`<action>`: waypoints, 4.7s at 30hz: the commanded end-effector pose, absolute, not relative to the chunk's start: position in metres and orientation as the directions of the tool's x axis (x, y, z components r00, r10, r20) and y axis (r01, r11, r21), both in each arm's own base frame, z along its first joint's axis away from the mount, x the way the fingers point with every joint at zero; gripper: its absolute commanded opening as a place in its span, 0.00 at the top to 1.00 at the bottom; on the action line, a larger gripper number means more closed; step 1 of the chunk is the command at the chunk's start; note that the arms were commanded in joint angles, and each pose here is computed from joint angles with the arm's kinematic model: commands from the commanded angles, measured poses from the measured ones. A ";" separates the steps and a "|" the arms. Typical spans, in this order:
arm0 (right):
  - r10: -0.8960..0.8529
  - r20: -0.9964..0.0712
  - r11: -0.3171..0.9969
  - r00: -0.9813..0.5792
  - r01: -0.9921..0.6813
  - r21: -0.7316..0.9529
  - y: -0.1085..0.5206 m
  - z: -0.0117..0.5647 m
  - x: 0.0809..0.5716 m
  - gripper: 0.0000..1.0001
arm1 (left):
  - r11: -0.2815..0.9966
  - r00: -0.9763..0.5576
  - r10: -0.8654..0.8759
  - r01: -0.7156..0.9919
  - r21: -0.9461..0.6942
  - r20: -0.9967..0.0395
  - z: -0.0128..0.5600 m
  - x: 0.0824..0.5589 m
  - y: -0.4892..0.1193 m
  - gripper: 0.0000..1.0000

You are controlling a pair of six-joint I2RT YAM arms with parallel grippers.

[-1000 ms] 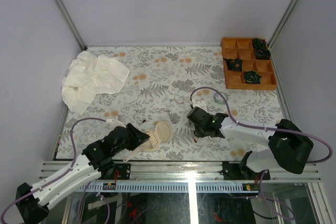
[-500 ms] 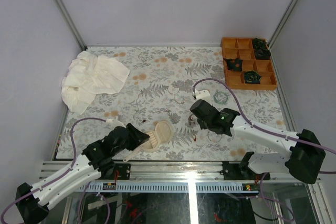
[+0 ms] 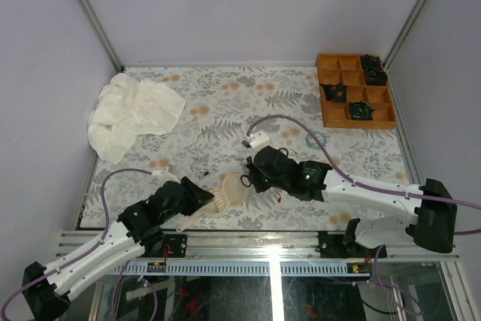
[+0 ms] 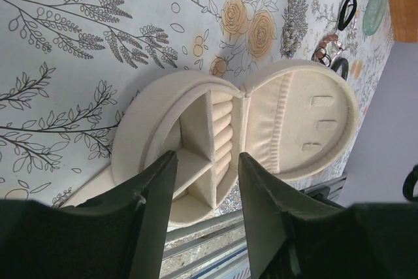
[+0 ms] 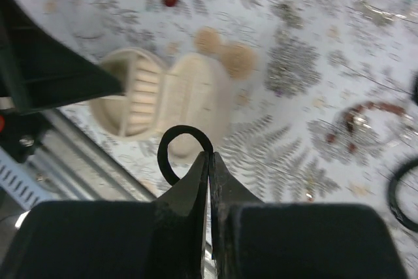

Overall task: Organize the mixed jewelry
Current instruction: Place the jewelry in the jewelry box, then pick up the jewelry from the center of the board.

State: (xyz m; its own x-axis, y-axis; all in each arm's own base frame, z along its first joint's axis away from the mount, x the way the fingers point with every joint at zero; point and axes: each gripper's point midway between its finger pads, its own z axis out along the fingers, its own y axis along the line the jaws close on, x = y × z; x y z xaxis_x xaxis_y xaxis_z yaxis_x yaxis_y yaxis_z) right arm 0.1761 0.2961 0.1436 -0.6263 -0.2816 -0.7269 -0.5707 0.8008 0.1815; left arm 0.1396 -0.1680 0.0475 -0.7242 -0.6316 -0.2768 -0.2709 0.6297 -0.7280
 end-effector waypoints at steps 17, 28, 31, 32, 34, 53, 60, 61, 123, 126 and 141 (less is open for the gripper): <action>-0.323 -0.659 0.728 -0.680 -0.623 0.286 0.426 0.123 0.173 1.00 | 0.599 -0.704 -0.636 -0.194 -0.777 -0.315 0.053 0.139 -0.164 0.82; -0.370 -0.618 0.734 -0.694 -0.626 0.264 0.435 0.102 0.165 1.00 | 0.573 -0.675 -0.655 -0.153 -0.805 -0.338 0.077 0.138 -0.155 0.84; -0.387 -0.615 0.722 -0.687 -0.640 0.261 0.441 0.099 0.159 1.00 | 0.552 -0.667 -0.666 -0.140 -0.822 -0.334 0.084 0.136 -0.153 0.84; -0.393 -0.613 0.720 -0.686 -0.644 0.259 0.443 0.098 0.158 1.00 | 0.553 -0.671 -0.663 -0.140 -0.822 -0.332 0.085 0.135 -0.154 0.85; -0.403 -0.608 0.716 -0.684 -0.649 0.255 0.446 0.096 0.156 1.00 | 0.551 -0.676 -0.656 -0.125 -0.825 -0.335 0.088 0.135 -0.156 0.86; -0.450 -0.573 0.718 -0.685 -0.659 0.225 0.452 0.074 0.149 1.00 | 0.538 -0.671 -0.661 -0.113 -0.835 -0.336 0.095 0.136 -0.157 1.00; -0.462 -0.569 0.717 -0.680 -0.664 0.210 0.454 0.071 0.149 0.97 | 0.542 -0.670 -0.662 -0.117 -0.832 -0.336 0.093 0.136 -0.156 1.00; -0.464 -0.568 0.718 -0.680 -0.664 0.209 0.455 0.070 0.149 0.97 | 0.542 -0.669 -0.663 -0.118 -0.832 -0.337 0.093 0.136 -0.156 1.00; -0.303 -0.679 0.879 -0.669 -0.472 0.073 0.244 0.119 0.150 0.59 | 0.566 -0.645 -0.672 -0.131 -0.814 -0.364 0.111 0.145 -0.155 0.32; -0.262 -0.673 0.887 -0.692 -0.447 0.114 0.228 0.112 0.156 0.59 | 0.576 -0.641 -0.671 -0.133 -0.807 -0.374 0.117 0.149 -0.156 0.29; -0.250 -0.666 0.842 -0.703 -0.497 0.209 0.220 0.137 0.166 0.57 | 0.639 -0.598 -0.666 -0.148 -0.755 -0.446 0.146 0.178 -0.164 0.29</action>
